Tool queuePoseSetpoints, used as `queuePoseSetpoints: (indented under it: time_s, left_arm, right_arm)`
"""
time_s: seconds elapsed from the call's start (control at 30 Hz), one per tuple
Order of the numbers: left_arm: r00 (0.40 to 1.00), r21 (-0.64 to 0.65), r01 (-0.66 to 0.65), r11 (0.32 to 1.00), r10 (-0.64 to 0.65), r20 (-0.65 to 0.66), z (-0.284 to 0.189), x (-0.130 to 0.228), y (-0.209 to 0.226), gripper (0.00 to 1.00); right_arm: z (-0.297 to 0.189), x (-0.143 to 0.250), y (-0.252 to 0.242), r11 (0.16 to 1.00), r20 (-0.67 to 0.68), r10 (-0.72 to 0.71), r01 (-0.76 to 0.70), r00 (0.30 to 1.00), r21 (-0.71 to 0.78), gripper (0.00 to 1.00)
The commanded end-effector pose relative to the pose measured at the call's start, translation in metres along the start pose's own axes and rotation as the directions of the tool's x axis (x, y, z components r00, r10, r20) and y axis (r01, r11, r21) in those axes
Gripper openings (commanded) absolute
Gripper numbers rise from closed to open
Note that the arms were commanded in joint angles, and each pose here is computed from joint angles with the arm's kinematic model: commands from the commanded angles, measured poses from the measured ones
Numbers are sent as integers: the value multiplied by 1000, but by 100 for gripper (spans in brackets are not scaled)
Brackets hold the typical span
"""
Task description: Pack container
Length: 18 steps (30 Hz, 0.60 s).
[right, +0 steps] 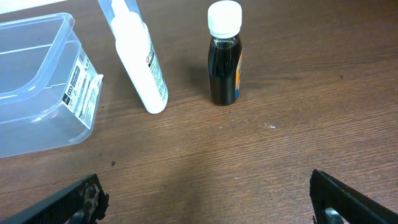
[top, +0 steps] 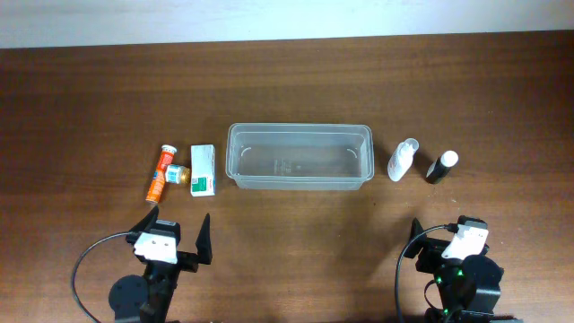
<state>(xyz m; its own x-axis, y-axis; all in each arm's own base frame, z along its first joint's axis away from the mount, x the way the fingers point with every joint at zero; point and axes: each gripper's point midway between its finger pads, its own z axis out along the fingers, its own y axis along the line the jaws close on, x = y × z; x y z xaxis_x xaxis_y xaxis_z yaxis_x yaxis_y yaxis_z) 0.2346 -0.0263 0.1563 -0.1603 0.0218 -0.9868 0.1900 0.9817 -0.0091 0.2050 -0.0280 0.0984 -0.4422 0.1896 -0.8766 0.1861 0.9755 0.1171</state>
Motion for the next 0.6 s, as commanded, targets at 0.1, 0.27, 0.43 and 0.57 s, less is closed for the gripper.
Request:
queuePoseSetpoints:
  time_s: [0.1, 0.27, 0.43, 0.57]
  left_arm:
    - [991, -38, 131, 991, -130, 35, -7, -45, 7, 100]
    - [982, -193, 146, 970, -166, -88, -3, -81, 34, 100]
    - [911, -266, 87, 960, -185, -370, 31, -99, 60, 100]
    - [793, -237, 75, 969, -202, -575, 68, -96, 77, 100]
  right_arm:
    - [0, 1, 3, 1000, 4, -7, 7, 1000, -19, 98]
    - [0, 1, 3, 1000, 4, -7, 7, 1000, -19, 99]
    - [0, 1, 3, 1000, 4, -7, 7, 1000, -19, 98]
    - [0, 1, 3, 1000, 4, -6, 7, 1000, -18, 98]
